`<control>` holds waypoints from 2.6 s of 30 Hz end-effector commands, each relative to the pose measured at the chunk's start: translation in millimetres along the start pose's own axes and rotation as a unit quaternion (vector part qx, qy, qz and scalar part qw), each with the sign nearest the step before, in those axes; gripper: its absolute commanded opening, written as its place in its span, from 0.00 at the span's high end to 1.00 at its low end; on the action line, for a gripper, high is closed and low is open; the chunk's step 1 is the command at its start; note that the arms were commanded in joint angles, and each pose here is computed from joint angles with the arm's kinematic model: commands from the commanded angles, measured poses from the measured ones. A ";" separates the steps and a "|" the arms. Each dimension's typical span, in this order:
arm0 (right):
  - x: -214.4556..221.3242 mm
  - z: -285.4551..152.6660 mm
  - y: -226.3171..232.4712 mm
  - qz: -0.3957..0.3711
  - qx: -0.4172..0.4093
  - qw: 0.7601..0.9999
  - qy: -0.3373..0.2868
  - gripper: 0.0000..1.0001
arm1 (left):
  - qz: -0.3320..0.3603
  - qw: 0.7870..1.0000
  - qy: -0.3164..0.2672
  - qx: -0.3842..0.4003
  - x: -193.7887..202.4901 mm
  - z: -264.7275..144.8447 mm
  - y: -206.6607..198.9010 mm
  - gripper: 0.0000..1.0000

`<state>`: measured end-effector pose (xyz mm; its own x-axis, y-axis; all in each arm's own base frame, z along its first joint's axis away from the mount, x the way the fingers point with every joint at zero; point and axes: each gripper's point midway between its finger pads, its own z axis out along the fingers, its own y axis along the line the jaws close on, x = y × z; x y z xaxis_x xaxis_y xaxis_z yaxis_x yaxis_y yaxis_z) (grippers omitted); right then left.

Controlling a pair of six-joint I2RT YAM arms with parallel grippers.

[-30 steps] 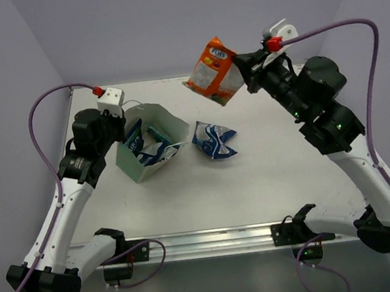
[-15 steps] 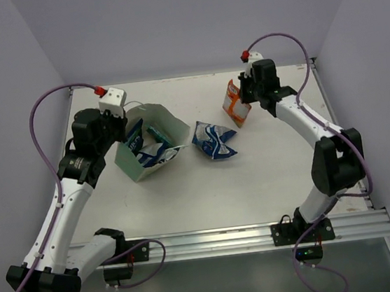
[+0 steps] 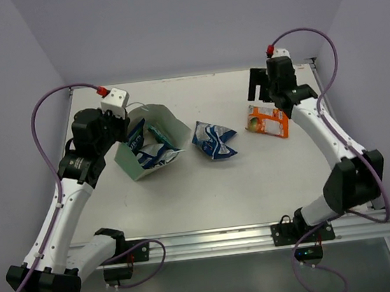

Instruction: Take the snacks out of the paper bag

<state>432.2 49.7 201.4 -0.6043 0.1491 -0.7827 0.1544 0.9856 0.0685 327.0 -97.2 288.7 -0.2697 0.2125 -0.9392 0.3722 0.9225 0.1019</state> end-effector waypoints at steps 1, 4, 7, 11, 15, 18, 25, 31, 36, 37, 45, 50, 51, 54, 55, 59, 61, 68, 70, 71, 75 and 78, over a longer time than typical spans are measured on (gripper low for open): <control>-76.6 -104.6 54.9 -0.029 -0.077 0.984 -0.155 0.09 | 0.015 0.997 -0.072 -0.001 -45.3 -12.8 1.5 1.00; -73.1 -154.6 120.7 -0.074 -0.178 0.963 -0.187 0.08 | 0.013 0.997 -0.071 -0.005 -45.4 -13.6 2.6 1.00; -50.1 -198.4 191.9 -0.117 -0.296 0.929 -0.188 0.11 | 0.011 0.997 -0.073 -0.006 -47.0 -15.3 2.8 1.00; 1.0 -237.1 272.8 -0.180 -0.398 0.884 -0.168 0.16 | 0.008 0.997 -0.074 -0.006 -48.3 -15.8 2.9 1.00; 31.1 -241.0 321.4 -0.207 -0.432 0.866 -0.145 0.17 | 0.001 0.997 -0.073 0.000 -48.0 -16.5 0.4 1.00; 49.8 -226.4 345.4 -0.211 -0.444 0.864 -0.111 0.20 | -0.004 0.997 -0.077 0.010 -49.1 -18.7 -3.7 1.00; 81.0 -160.6 369.4 -0.239 -0.386 0.886 -0.094 0.20 | -0.009 0.997 -0.080 0.014 -49.7 -25.1 -5.9 1.00; 105.6 -109.6 371.6 -0.253 -0.347 0.901 -0.065 0.26 | -0.008 0.997 -0.076 0.015 -45.9 -28.1 -6.5 1.00; 113.1 -84.6 367.8 -0.253 -0.338 0.905 -0.058 0.34 | -0.012 0.997 -0.075 0.031 -43.4 -30.1 -13.3 1.00; 113.8 -81.9 368.4 -0.253 -0.338 0.905 -0.057 0.37 | -0.013 0.997 -0.075 0.034 -43.2 -30.4 -14.3 1.00; 113.1 -89.0 382.1 -0.257 -0.385 0.882 -0.084 0.72 | -0.015 0.997 -0.069 0.032 -37.8 -30.6 -14.0 1.00; 86.3 -116.8 382.7 -0.258 -0.409 0.867 -0.123 1.00 | -0.016 0.998 -0.065 0.022 -35.1 -29.2 -10.8 1.00; 79.8 -124.6 382.4 -0.257 -0.416 0.863 -0.131 1.00 | -0.017 0.998 -0.063 0.019 -33.6 -29.1 -9.9 1.00; 39.7 -168.6 372.5 -0.246 -0.433 0.850 -0.169 1.00 | -0.018 0.998 -0.057 0.001 -31.2 -28.4 -3.4 1.00; 29.9 -180.4 370.2 -0.243 -0.439 0.847 -0.178 1.00 | -0.018 0.998 -0.057 -0.005 -31.6 -28.7 -1.4 1.00; -15.4 -233.0 353.3 -0.241 -0.455 0.826 -0.231 1.00 | -0.018 0.998 -0.052 -0.036 -30.7 -28.9 10.0 1.00; -25.2 -248.2 343.5 -0.243 -0.456 0.822 -0.239 1.00 | -0.019 0.997 -0.045 -0.058 -28.4 -27.7 17.9 1.00; -86.8 -318.6 274.6 -0.192 -0.428 0.820 -0.327 1.00 | -0.016 0.993 -0.056 -0.100 -36.6 -21.4 34.1 1.00; -98.6 -325.2 253.3 -0.177 -0.407 0.828 -0.343 1.00 | -0.013 0.992 -0.057 -0.112 -38.1 -18.1 38.9 1.00; -100.0 -324.4 243.0 -0.172 -0.396 0.833 -0.346 1.00 | -0.011 0.992 -0.053 -0.114 -37.3 -13.3 40.1 1.00; -110.3 -317.0 181.8 -0.129 -0.325 0.870 -0.348 1.00 | -0.004 0.991 -0.051 -0.126 -41.1 -0.8 46.5 1.00; -77.3 -296.2 163.7 -0.142 -0.317 0.887 -0.306 1.00 | 0.005 0.989 -0.056 -0.137 -45.1 6.4 51.9 1.00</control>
<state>268.2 239.1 488.1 0.0934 0.0419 -0.9948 -0.5783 0.8156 -0.0199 346.1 -63.8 278.7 -0.3307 0.2115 -0.9197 0.1754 0.9714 0.1603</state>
